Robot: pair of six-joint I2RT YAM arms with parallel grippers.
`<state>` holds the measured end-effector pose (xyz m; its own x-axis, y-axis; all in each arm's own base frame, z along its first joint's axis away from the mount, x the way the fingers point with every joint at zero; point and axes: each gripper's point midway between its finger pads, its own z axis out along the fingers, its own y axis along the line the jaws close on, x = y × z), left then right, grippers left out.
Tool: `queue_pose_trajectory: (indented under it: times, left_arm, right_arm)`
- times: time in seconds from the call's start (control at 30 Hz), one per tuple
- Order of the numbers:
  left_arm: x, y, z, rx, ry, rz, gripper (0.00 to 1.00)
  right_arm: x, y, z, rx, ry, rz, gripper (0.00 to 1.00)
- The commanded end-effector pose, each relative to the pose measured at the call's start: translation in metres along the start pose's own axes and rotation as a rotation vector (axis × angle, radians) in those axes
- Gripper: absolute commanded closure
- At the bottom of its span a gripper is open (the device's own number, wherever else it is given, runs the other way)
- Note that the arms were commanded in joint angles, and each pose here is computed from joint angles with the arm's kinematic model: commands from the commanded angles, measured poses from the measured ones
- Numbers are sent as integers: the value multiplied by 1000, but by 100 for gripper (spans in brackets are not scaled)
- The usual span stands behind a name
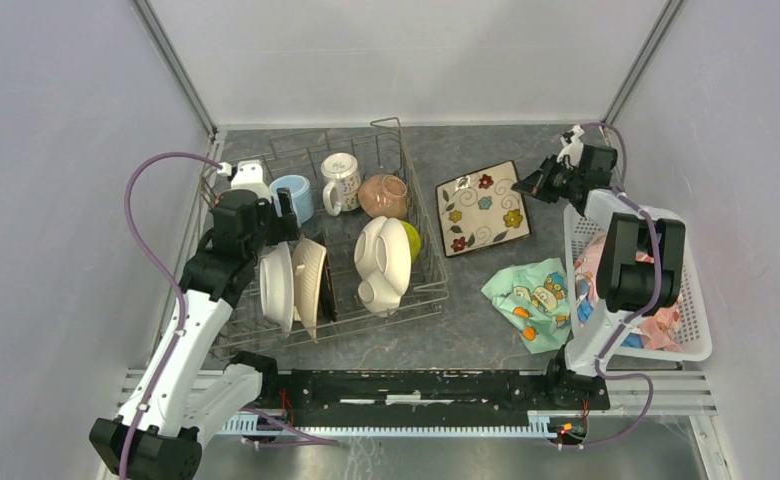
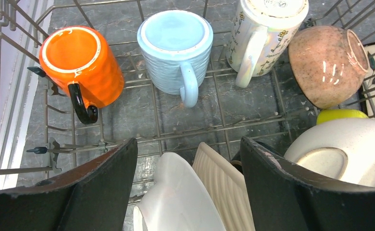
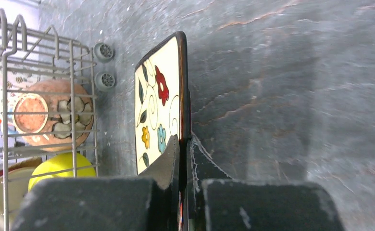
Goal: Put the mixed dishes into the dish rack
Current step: Pick up the plate at the center of the board, then insert the plate into the dish rack.
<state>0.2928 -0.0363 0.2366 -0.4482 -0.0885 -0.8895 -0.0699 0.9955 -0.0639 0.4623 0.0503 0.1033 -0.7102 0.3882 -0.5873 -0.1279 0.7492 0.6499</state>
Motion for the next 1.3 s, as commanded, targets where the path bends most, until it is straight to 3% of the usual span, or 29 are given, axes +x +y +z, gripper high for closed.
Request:
queue_pose_trajectory:
  times: [0.0, 0.27, 0.57, 0.97, 1.27]
  left_arm:
    - [-25, -14, -14, 81, -81, -90, 17]
    - [-21, -31, -14, 170, -60, -95, 19]
    - [-35, -25, -22, 160, -131, -41, 19]
    - [-70, -23, -31, 137, -191, -22, 19]
    - [-119, -69, -51, 351, -161, -93, 16]
  right_arm:
    - [-38, 30, -30, -46, -147, -4, 100]
    - [-52, 29, -61, -67, -292, 181, 100]
    - [-64, 42, -91, -178, -435, 308, 100]
    - [-78, 64, -116, -272, -532, 309, 100]
    - [-109, 88, -148, -286, -629, 318, 100]
